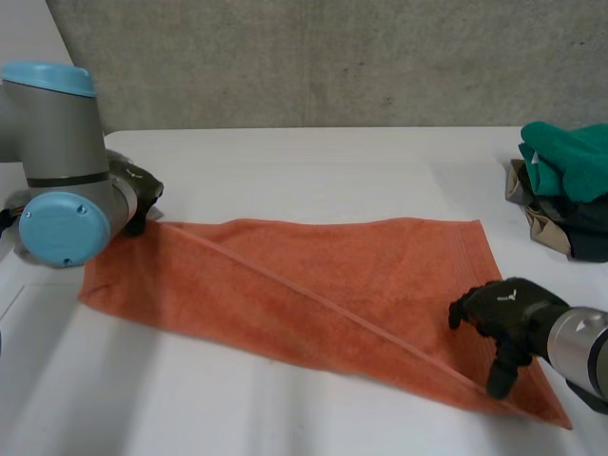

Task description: Fold the laundry.

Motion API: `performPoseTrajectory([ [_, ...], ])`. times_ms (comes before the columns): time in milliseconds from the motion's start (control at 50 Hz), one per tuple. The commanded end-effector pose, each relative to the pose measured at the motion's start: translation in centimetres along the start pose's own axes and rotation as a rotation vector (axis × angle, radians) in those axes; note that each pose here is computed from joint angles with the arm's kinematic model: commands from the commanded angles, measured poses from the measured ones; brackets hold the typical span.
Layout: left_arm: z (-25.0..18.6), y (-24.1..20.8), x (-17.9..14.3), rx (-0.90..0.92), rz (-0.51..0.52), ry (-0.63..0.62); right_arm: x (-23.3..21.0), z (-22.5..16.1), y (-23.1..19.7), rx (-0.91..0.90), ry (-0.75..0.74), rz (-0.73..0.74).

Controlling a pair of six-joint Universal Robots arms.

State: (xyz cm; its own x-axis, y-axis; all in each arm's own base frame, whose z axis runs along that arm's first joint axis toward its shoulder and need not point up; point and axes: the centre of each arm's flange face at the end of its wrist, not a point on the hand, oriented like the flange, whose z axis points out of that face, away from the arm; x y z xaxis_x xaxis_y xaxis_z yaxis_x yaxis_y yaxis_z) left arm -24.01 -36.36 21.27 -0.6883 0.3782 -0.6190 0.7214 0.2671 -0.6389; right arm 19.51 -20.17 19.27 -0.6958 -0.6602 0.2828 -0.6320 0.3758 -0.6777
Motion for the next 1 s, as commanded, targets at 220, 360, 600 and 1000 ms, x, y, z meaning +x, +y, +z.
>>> performPoseTrajectory([
  [220, 0.7, 0.8, -1.2, -0.025, -0.018, -0.023, -1.8, 0.3, 2.7, -0.06, -0.031, 0.002],
  [360, 0.7, 1.1, -1.2, -0.033, -0.017, -0.018, -2.6, 0.8, 3.2, -0.041, -0.029, -0.017],
  [600, 0.7, 1.3, -0.3, -0.044, 0.019, 0.032, -2.0, 1.9, 0.6, 0.04, 0.042, -0.237],
  [1000, -4.9, -14.1, -13.7, 0.836, -0.496, -0.476, 16.7, 1.7, -25.4, 1.078, 0.93, 0.004],
])
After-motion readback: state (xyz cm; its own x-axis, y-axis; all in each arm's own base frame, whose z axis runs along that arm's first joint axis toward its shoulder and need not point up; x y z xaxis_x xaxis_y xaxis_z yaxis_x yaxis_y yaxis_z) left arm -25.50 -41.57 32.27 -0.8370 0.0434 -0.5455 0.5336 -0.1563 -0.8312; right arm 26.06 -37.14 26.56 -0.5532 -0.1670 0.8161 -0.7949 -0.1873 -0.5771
